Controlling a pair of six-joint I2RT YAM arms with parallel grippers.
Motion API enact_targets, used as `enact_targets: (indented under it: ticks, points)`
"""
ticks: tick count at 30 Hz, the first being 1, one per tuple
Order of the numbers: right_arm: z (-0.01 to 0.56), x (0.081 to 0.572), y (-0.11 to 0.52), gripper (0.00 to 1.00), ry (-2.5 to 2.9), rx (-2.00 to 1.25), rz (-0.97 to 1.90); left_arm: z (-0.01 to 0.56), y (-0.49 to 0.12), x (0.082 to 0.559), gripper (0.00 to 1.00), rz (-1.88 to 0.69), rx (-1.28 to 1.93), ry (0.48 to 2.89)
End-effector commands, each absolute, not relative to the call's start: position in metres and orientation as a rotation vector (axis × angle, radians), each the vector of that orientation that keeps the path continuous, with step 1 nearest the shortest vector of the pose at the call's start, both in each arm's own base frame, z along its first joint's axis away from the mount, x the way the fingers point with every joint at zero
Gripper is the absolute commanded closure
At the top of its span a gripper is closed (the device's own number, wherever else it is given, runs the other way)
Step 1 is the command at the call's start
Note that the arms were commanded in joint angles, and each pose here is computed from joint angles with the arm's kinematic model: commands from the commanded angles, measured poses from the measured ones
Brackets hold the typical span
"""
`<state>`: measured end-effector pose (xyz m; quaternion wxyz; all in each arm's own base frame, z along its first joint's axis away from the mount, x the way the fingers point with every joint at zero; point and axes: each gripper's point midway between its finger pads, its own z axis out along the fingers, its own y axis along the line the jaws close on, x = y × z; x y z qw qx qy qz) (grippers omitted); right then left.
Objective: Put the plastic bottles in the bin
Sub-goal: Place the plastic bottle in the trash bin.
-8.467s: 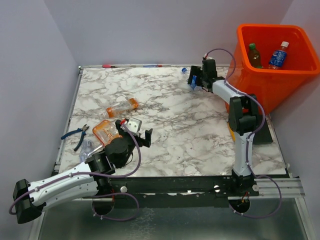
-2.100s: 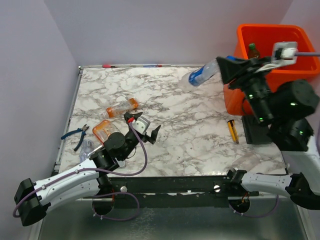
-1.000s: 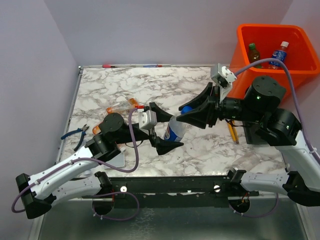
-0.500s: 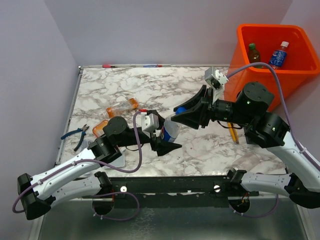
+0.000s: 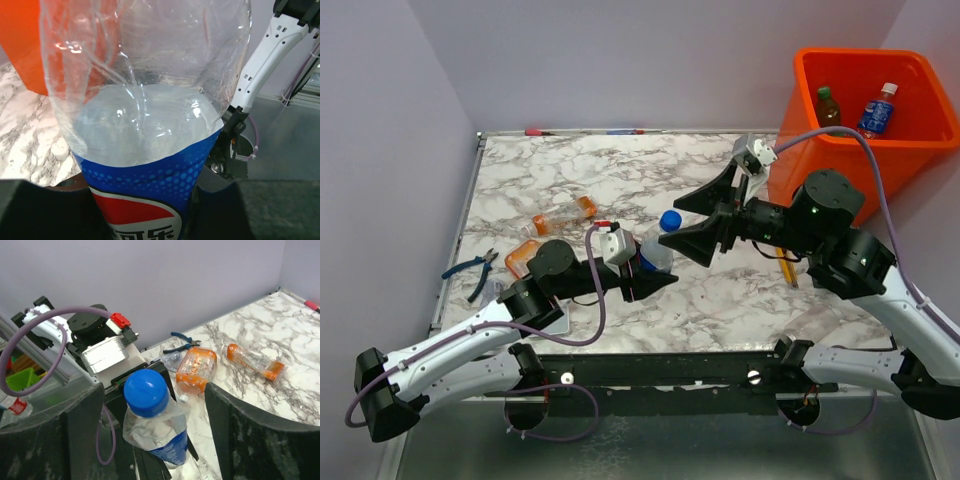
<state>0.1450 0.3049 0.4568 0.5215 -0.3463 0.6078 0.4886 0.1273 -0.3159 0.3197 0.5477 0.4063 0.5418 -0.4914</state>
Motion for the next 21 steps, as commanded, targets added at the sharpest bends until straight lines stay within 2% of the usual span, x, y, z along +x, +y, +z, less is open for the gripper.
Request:
enact_targets:
  ticks: [1,16,19,21]
  points:
    - [0.459,0.153,0.292,0.13,1.447,-0.718,1.127,0.337,-0.314,0.119,0.76,-1.215,0.946,1.202]
    - [0.426,0.127,0.333,0.08,1.394,-0.848,1.418,0.360,-0.323,0.086,0.76,-1.447,1.013,1.121]
    - [0.426,0.127,0.336,0.15,1.365,-0.842,1.441,0.363,-0.322,0.083,0.76,-1.468,1.008,1.111]
    - [0.427,0.126,0.337,0.28,1.352,-0.847,1.451,0.364,-0.321,0.083,0.76,-1.465,1.003,1.107]
